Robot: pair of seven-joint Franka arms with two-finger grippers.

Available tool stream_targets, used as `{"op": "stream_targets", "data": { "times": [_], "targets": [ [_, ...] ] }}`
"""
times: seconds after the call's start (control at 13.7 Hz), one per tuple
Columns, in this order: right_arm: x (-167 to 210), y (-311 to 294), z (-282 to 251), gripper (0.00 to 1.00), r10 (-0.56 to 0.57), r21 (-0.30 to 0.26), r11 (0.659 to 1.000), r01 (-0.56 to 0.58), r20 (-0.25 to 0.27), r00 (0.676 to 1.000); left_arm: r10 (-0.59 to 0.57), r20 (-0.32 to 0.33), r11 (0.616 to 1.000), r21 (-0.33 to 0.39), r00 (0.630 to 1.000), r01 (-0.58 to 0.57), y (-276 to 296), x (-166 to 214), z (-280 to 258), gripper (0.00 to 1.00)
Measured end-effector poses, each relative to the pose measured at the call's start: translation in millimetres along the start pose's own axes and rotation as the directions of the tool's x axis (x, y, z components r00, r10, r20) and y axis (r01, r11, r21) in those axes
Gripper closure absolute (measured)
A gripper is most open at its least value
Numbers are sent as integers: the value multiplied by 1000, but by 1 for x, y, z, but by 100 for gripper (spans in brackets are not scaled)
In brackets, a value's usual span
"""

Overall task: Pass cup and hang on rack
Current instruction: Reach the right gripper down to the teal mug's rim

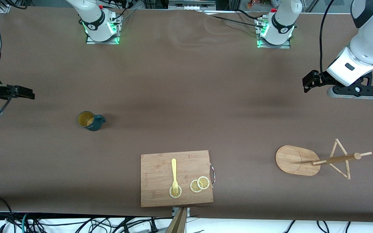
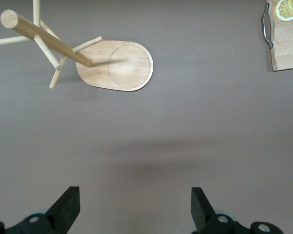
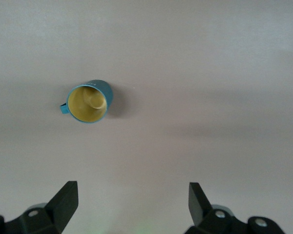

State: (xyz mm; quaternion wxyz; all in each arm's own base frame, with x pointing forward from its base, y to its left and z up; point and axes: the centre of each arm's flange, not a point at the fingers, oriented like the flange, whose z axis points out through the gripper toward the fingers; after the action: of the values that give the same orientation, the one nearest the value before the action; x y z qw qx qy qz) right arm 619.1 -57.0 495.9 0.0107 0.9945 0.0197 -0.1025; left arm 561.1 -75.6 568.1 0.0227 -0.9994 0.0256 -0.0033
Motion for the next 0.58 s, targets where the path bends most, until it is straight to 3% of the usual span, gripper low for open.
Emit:
{"op": "stream_targets", "data": {
  "times": [0.36, 0.58],
  "targets": [
    [45, -9, 82, 0, 47, 43, 998, -48, 42, 998, 0, 1, 1000, 0, 1000, 0, 0, 0, 0, 0],
    [59, -19, 123, 0, 44, 41, 998, -44, 4, 999, 0, 7, 1000, 1, 1000, 0, 0, -1, 1, 0]
  ]
}}
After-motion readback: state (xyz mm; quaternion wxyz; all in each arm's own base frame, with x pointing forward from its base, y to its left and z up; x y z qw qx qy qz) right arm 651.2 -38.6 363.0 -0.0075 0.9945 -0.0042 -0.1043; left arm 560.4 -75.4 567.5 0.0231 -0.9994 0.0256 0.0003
